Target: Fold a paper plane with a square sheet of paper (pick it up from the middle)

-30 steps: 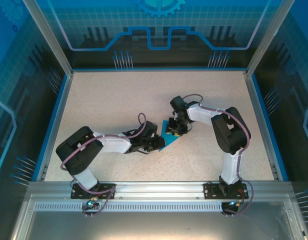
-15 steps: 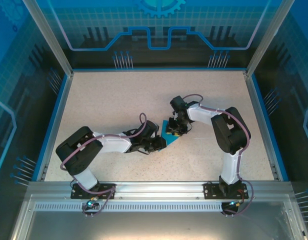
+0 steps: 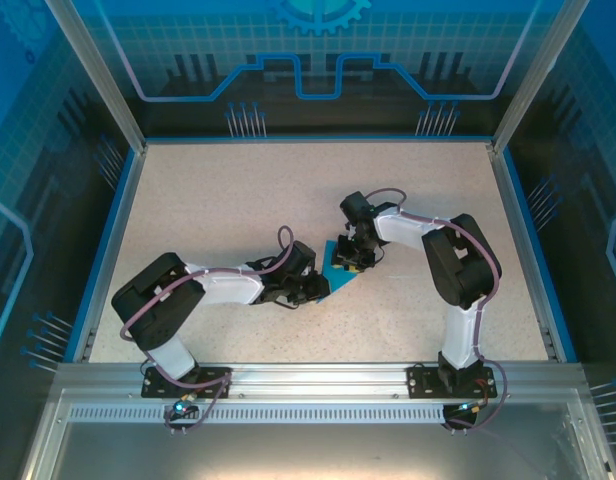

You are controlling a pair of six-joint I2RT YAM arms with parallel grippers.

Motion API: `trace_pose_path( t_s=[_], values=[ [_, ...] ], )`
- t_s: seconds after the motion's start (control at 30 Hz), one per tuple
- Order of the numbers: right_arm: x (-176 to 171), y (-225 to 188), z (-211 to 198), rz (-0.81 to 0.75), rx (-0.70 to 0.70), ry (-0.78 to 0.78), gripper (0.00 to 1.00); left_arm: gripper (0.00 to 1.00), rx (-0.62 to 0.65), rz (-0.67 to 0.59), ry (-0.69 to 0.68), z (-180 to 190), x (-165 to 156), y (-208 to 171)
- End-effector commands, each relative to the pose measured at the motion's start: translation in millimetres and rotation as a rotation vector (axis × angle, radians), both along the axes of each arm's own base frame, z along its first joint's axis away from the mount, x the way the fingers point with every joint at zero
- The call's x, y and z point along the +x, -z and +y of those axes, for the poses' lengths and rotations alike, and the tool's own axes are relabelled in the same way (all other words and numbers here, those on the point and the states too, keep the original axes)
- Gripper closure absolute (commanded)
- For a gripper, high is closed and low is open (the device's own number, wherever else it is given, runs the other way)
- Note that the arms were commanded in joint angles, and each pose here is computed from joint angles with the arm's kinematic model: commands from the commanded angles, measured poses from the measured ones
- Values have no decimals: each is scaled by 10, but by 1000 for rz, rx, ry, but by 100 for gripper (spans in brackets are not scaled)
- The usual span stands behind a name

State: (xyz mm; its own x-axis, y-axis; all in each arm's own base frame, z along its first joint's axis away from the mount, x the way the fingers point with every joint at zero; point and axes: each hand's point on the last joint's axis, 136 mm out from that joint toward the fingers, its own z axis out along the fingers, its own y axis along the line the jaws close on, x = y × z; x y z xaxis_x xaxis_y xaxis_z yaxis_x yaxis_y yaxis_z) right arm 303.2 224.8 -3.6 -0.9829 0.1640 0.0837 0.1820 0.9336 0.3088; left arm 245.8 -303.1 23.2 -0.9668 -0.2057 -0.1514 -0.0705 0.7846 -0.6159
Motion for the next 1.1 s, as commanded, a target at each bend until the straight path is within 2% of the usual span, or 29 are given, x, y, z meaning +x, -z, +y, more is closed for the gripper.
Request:
trace_pose_path(
  t_s=[0.0,0.47,0.67,0.77,1.07],
  values=[
    [-616,970,-756,205,-378,-3,63,74,66,17,16,51,-31,111],
    [-613,970,-755,204,-378,-3,63,73,156,104,32,188,-193,283],
    [-615,969,-757,205,-380,-4,63,71,126,116,79,119,-322,204],
    [-618,970,-763,205,-382,-4,63,71,168,129,92,195,-412,240],
    [-623,989,-756,210,-379,-1,63,71,184,146,87,288,-524,274]
  ],
)
